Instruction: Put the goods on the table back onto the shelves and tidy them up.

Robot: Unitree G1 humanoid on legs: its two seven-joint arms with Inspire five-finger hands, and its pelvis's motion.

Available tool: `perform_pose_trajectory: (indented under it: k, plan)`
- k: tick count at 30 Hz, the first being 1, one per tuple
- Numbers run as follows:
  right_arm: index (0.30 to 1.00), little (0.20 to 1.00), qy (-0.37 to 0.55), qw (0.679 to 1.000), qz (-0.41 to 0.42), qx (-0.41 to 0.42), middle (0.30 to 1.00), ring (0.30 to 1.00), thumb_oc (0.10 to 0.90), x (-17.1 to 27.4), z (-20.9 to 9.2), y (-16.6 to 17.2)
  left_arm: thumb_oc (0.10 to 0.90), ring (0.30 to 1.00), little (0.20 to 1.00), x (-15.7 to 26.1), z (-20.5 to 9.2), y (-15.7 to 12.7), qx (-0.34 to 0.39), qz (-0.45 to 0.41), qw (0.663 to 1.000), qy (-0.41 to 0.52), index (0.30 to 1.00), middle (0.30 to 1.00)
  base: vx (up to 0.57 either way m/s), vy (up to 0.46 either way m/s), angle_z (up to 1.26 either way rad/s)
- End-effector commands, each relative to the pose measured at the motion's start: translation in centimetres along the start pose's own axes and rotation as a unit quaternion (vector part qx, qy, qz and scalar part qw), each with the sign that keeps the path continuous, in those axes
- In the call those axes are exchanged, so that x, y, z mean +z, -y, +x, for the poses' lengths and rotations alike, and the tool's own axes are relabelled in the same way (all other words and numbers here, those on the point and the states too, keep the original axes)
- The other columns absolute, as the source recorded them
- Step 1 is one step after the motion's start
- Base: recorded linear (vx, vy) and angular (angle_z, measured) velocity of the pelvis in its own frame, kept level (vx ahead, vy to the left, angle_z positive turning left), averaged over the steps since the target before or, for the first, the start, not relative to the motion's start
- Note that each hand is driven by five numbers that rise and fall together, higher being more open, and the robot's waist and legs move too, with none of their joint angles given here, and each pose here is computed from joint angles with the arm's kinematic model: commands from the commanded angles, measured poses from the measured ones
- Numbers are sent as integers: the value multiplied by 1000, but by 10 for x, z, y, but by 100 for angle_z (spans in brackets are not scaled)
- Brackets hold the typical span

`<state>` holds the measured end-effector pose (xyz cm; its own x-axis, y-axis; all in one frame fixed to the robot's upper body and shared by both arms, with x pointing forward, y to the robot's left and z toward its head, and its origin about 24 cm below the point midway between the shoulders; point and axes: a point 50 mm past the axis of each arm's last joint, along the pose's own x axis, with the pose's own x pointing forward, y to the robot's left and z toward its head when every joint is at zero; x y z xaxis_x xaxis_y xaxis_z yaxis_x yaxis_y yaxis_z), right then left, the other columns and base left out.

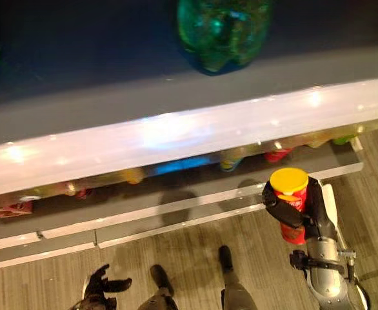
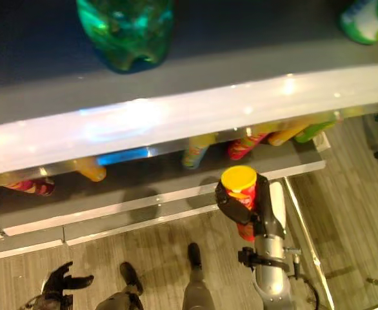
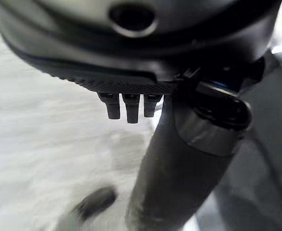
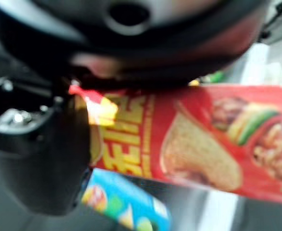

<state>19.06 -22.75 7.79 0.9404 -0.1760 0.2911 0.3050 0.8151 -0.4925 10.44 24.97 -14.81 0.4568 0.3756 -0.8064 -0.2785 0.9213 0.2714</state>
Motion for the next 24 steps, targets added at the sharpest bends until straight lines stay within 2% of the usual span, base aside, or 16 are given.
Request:
perform_pose_trajectory:
  k: [1,6,14,15,24]
  plan:
    - [300,300,91,995,-3,-38,300,300,400,33,-2,25,800,900,900,12,3,-6,3,0,1000,21,900,900,-9,-5,-29]
    - [300,300,76,997,17,3,300,300,400,30,-9,17,800,900,900,24,4,3,-19,66,996,49,900,900,-13,50,-18]
    - [300,300,113,991,65,-6,300,300,400,46,-3,6,800,900,900,34,3,10,-57,141,985,79,900,900,-58,87,-39]
    - [300,300,124,989,86,-1,300,300,400,51,0,1,800,900,900,39,4,7,-46,128,987,83,900,900,-204,23,-55]
    - [300,300,116,988,95,28,300,300,400,49,-2,-6,800,900,900,29,3,-7,-11,43,997,61,900,900,-174,-97,-17]
